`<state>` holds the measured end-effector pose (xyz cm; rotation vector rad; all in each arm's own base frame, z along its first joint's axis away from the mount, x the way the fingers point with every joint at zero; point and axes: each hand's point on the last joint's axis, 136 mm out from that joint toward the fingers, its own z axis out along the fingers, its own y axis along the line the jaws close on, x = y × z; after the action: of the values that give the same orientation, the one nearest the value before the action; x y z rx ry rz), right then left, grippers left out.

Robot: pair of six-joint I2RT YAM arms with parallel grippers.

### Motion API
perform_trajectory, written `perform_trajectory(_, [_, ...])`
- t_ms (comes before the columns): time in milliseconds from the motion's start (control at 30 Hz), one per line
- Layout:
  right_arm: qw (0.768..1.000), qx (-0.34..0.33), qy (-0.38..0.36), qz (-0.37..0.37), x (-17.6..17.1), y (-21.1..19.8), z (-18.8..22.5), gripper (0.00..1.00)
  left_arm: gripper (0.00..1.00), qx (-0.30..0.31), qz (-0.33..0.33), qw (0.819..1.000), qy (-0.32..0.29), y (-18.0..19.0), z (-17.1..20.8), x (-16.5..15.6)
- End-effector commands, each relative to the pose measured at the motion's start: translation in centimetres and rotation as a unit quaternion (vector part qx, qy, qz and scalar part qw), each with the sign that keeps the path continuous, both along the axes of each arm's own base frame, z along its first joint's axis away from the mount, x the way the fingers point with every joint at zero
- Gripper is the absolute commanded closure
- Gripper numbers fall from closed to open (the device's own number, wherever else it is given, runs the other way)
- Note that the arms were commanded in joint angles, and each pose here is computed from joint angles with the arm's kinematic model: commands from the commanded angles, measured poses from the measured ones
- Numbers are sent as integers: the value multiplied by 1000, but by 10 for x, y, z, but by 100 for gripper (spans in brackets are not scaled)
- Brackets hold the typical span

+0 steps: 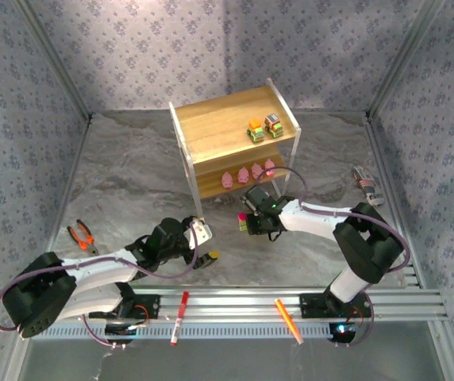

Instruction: Place and organize the plastic toys onto the shelf

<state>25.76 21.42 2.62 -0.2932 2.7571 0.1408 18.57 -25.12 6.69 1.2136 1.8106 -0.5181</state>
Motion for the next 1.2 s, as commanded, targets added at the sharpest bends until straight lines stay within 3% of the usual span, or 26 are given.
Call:
perform_trajectory(0, [1000,-16,-3,9,2,0,3,56,0,-7,-5,1000,-14,-7,11,5])
perform_trajectory(567, [998,-52,-21,11,-2,-8,10,66,1,-7,-5,1000,-14,-6,10,5])
perform_trajectory(1167, [994,-44,-93,22,-37,-8,123,64,0,-8,-6,1000,-15,-6,11,5])
